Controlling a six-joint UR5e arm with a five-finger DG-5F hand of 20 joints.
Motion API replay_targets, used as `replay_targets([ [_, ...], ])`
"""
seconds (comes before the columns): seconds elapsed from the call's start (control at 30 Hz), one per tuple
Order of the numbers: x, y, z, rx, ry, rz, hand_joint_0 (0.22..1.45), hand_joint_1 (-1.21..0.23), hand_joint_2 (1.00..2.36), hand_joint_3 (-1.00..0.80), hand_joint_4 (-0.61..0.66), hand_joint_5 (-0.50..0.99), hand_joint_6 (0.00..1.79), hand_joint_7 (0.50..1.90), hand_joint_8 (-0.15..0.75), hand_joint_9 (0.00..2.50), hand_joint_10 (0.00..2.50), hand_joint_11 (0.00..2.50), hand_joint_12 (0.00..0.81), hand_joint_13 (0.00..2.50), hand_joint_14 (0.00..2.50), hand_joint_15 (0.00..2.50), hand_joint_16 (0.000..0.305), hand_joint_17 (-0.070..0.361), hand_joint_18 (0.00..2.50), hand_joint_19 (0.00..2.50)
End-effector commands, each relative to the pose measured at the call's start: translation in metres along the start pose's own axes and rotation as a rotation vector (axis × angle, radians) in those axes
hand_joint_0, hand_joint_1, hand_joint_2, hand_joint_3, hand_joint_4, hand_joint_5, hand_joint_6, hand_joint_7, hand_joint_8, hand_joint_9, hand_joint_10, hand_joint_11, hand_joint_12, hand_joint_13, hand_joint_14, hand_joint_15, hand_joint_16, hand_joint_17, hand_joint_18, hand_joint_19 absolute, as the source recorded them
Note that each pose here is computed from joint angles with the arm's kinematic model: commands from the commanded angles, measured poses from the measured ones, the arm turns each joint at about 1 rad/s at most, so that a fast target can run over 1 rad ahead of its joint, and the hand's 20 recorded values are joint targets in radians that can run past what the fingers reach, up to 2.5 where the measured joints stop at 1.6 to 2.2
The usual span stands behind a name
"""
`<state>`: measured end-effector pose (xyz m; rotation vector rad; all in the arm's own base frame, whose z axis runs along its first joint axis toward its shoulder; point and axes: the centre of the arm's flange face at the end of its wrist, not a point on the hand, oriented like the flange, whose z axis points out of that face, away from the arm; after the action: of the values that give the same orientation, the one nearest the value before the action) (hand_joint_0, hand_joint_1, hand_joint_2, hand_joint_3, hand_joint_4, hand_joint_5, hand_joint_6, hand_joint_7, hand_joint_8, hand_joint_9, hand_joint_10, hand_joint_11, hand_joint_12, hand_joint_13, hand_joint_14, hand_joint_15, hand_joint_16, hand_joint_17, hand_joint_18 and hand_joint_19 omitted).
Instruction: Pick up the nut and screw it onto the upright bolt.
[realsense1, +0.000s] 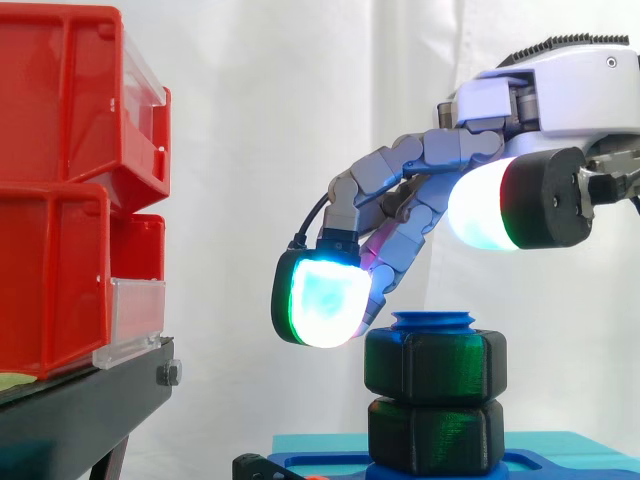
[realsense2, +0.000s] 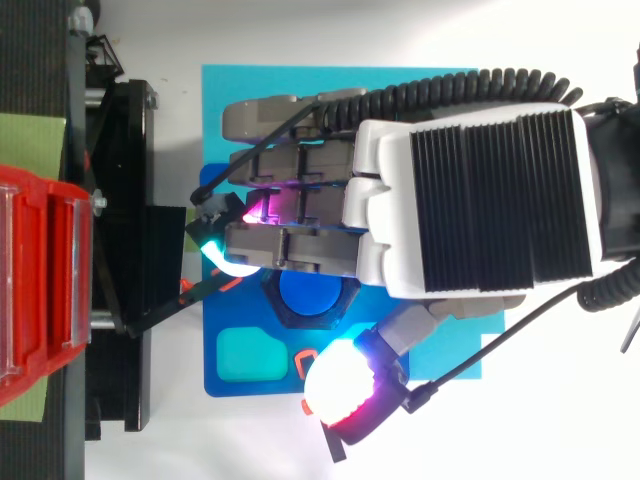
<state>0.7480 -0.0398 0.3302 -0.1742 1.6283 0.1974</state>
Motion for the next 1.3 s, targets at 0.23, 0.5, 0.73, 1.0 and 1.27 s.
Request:
replay_targets([
  [0.23, 0.001, -0.003, -0.002, 0.004, 0.007, 0.001, 0.52, -0.19, 1.00, -0.50, 0.20, -0.04, 0.51, 1.16, 0.224, 0.81, 0.00, 0.00, 0.223, 0.67, 0.00, 0.00, 0.022, 0.050, 0.34, 0.00],
  [0.5, 0.007, -0.005, -0.005, 0.007, 0.028, 0.004, 0.52, -0.20, 1.00, -0.50, 0.17, -0.03, 0.51, 1.24, 0.229, 0.81, 0.00, 0.00, 0.222, 0.68, 0.00, 0.00, 0.022, 0.049, 0.34, 0.00],
  [0.73, 0.011, -0.007, -0.006, 0.010, 0.032, 0.006, 0.52, -0.20, 1.00, -0.50, 0.14, -0.01, 0.50, 1.33, 0.234, 0.84, 0.00, 0.00, 0.219, 0.70, 0.00, 0.00, 0.022, 0.049, 0.35, 0.00],
  [1.0, 0.010, -0.013, -0.009, 0.016, 0.034, 0.006, 0.53, -0.21, 1.00, -0.50, 0.15, 0.01, 0.50, 1.46, 0.242, 0.90, 0.00, 0.00, 0.213, 0.74, 0.00, 0.00, 0.021, 0.048, 0.40, 0.00],
  [1.27, 0.010, -0.021, -0.012, 0.024, 0.035, 0.007, 0.53, -0.22, 1.00, -0.50, 0.15, 0.01, 0.65, 1.23, 0.254, 1.03, 0.00, 0.00, 0.198, 0.82, 0.00, 0.00, 0.019, 0.044, 0.48, 0.00],
])
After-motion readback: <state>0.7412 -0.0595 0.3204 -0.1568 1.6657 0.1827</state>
